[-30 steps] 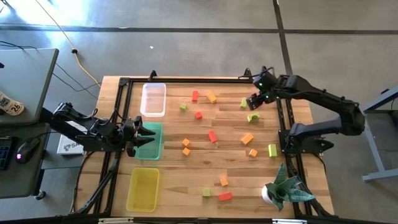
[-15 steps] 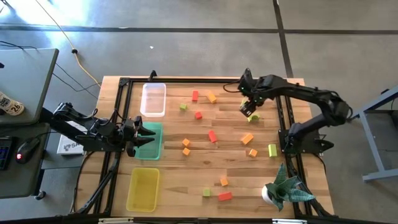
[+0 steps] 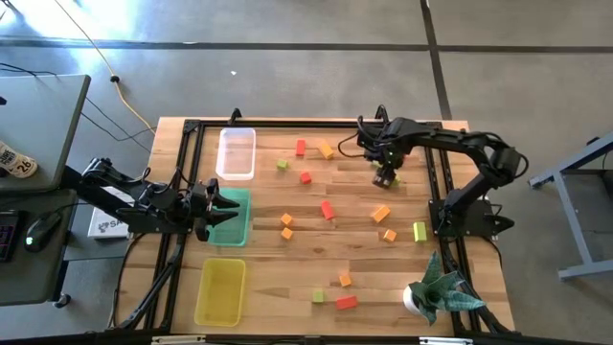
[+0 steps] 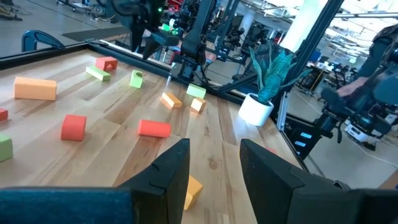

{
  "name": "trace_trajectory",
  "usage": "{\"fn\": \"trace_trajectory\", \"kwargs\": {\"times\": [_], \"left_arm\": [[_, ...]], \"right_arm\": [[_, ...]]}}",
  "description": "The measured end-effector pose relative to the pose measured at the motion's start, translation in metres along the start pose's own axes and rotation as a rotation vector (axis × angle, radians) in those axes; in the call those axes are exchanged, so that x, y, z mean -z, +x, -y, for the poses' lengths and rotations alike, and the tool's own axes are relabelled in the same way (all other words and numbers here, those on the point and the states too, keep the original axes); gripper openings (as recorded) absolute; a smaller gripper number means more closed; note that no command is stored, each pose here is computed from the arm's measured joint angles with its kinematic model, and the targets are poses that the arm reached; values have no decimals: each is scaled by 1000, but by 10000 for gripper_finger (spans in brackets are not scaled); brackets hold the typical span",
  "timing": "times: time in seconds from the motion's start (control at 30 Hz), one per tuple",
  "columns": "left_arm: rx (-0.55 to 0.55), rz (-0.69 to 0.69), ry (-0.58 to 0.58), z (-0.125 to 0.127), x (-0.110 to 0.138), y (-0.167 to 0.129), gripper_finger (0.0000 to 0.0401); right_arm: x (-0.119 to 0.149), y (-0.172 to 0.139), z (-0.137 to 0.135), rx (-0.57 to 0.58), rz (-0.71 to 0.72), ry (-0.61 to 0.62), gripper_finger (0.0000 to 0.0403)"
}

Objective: Sort & place blocks by color
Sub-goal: Put the green arch block into the transparent bin

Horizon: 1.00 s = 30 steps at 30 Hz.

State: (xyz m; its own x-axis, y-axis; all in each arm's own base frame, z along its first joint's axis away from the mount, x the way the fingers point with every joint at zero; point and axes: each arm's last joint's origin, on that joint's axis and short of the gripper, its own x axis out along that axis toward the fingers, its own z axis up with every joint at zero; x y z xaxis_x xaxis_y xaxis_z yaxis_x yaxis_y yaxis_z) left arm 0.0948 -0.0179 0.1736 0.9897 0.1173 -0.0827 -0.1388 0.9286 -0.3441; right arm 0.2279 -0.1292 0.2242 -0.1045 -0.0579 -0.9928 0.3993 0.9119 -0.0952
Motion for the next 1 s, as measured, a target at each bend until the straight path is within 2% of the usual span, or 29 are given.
{"fn": "trace_trajectory", "kwargs": {"times": [0.13,0.27,0.53,0.7,1.0], "left_arm": [[-2,1,0,0,0,0,131],[-2,1,0,0,0,0,131],[-2,1,0,0,0,0,131],[-3,1,0,0,0,0,131],[-34,15,0,-1,0,0,131]], "right_arm": [[0,0,0,0,-2,-191,202],[0,1,0,0,-1,-259,202],[9,25,-3,-5,-56,-265,202],[17,41,-3,65,-100,-240,202],[9,45,-3,82,-11,-229,202]]}}
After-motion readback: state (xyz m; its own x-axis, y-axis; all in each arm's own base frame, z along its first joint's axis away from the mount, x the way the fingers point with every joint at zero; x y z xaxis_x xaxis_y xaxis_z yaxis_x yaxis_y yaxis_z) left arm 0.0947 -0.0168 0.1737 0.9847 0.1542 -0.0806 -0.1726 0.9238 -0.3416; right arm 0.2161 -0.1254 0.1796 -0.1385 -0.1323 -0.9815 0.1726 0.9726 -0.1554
